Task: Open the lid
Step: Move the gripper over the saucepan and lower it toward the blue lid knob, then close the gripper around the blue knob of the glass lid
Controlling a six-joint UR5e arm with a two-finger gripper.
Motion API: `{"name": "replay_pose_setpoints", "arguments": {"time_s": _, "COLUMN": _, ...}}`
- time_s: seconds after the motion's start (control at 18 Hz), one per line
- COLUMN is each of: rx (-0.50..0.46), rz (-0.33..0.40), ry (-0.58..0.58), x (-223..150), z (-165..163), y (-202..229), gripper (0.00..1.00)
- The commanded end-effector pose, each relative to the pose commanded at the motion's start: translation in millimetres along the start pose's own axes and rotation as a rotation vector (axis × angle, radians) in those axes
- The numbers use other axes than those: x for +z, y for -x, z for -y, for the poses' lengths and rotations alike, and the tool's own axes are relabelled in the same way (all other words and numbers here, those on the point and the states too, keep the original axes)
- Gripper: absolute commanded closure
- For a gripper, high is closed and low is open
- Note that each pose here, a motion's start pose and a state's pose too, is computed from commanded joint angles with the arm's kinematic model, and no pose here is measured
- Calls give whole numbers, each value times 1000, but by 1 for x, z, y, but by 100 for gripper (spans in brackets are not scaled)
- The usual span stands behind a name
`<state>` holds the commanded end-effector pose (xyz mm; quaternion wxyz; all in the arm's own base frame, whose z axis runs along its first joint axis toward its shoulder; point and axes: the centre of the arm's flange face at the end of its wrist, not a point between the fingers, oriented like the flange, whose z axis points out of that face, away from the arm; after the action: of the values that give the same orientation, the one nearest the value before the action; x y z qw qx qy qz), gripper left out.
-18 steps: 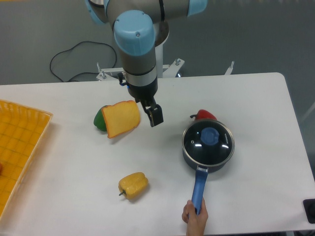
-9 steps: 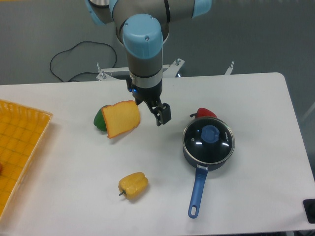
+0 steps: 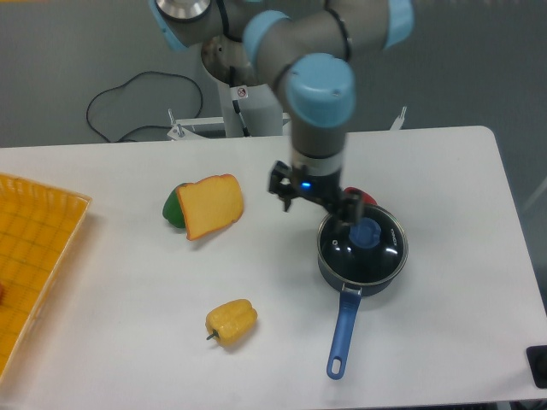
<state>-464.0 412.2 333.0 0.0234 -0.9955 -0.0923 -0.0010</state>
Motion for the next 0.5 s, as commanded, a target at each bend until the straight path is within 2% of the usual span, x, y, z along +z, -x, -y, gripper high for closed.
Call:
{"name": "replay_pose_setpoints", "arguments": {"time_s": 0.11, "rx": -36, "rz": 5, "ry": -26, "x": -14, "z": 2, "y": 12, "gripper": 0}}
{"name": "replay_pose_setpoints", "arguments": {"time_s": 0.28, "rx": -33, "rz": 23, "ry": -16, "x": -13, "z": 1, "y": 15, "gripper": 0}}
{"name": "replay_pose_setpoints", "arguments": {"time_s": 0.5, "rx": 29, "rz": 131, "ry": 48, "x": -10, "z": 1, "y": 20, "gripper": 0}}
